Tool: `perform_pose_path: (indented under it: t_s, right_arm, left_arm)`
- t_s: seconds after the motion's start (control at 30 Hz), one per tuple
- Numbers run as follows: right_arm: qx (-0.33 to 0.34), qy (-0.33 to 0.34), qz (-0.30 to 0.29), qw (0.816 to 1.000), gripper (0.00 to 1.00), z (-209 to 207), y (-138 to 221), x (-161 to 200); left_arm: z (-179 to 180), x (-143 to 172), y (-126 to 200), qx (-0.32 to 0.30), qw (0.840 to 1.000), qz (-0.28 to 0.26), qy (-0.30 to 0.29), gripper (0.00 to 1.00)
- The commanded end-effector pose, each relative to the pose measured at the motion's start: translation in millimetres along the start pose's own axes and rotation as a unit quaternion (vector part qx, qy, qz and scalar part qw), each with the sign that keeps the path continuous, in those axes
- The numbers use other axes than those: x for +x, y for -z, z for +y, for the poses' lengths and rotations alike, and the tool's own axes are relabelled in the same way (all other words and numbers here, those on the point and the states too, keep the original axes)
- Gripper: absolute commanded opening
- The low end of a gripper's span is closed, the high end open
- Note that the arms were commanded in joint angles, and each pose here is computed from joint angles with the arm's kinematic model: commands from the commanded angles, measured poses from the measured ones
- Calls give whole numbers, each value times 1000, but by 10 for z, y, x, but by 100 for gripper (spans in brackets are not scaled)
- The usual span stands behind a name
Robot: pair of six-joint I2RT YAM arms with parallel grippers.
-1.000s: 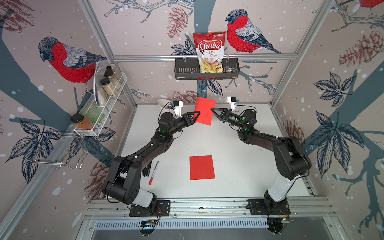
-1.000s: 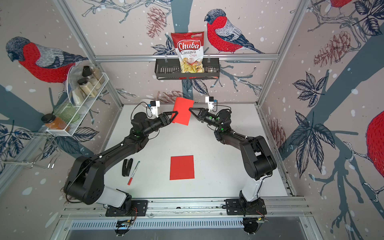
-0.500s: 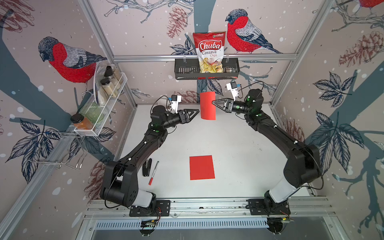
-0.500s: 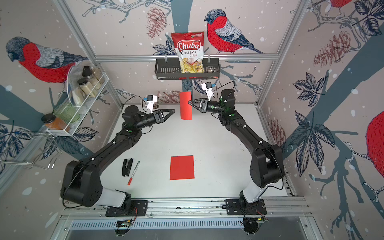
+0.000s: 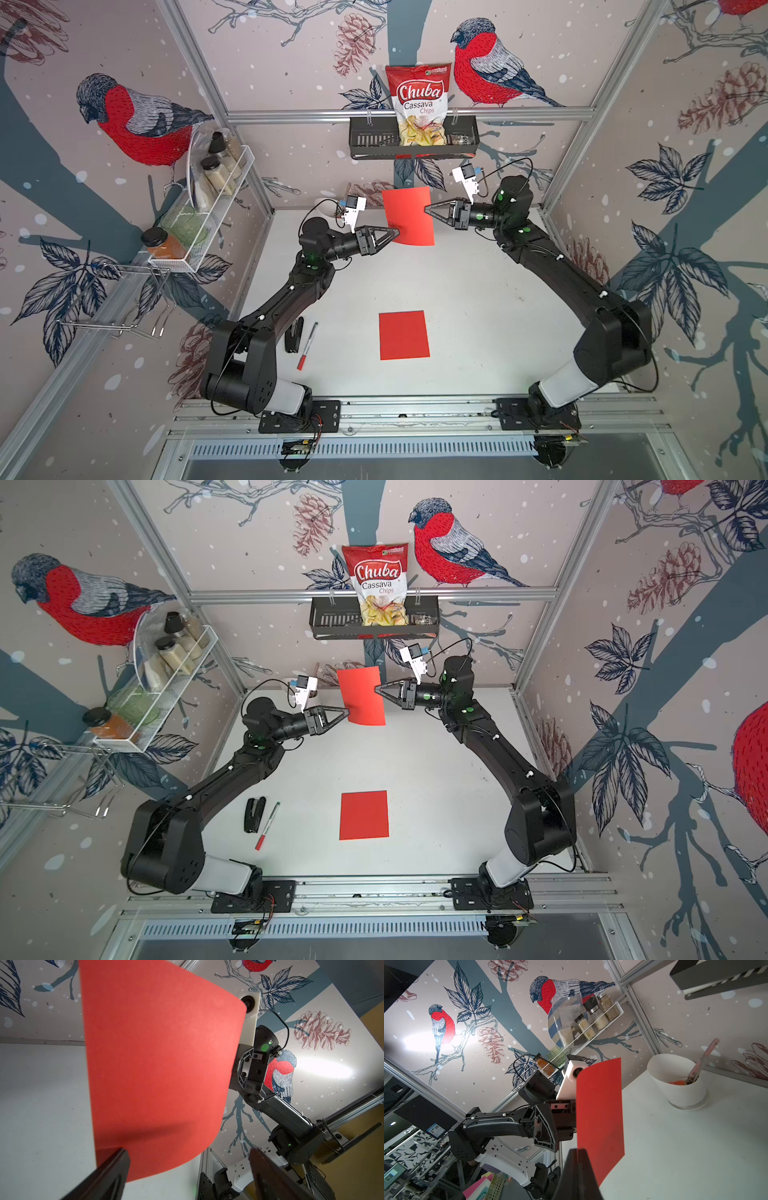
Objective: Fold the square paper along the opposite sides
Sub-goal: Pick up the paper from the center of the board.
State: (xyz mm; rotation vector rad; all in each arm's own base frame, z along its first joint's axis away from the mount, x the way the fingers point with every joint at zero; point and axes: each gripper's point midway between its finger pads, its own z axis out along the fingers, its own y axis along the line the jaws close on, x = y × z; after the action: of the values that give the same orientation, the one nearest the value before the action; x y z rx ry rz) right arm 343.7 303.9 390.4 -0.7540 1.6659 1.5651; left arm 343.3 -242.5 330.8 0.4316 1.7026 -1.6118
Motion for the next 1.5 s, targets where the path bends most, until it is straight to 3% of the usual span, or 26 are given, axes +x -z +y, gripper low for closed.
perform_pose_path:
  t_s: [0.0, 0.27, 0.63, 0.8, 1.0, 1.23, 1.47]
  right_arm:
    - [16, 18, -10, 1000, 0, 50, 87, -86]
    - [9, 31, -10, 999, 0, 237, 54, -121]
    - [-3, 29, -4, 1000, 0, 346, -32, -93]
    - [16, 12, -1, 1000, 0, 150, -14, -49]
    - [54, -7, 3, 999, 0, -214, 103, -25]
    - [78, -19, 10, 997, 0, -444, 171, 7]
    - [83, -13, 18, 996, 0, -443, 193, 13]
  left_arm:
    - [-101, -36, 44, 16, 1000, -2, -26, 93]
    - [100, -48, 55, -32, 999, 6, -40, 94]
    - [79, -218, -25, -17, 999, -2, -51, 94]
    - [-39, -239, -18, 5, 998, -5, -55, 95]
    - [-168, -225, 26, 11, 997, -2, -71, 87]
    - [-128, -174, 26, 6, 998, 7, -66, 67]
    - [-81, -158, 28, -5, 998, 12, -65, 62]
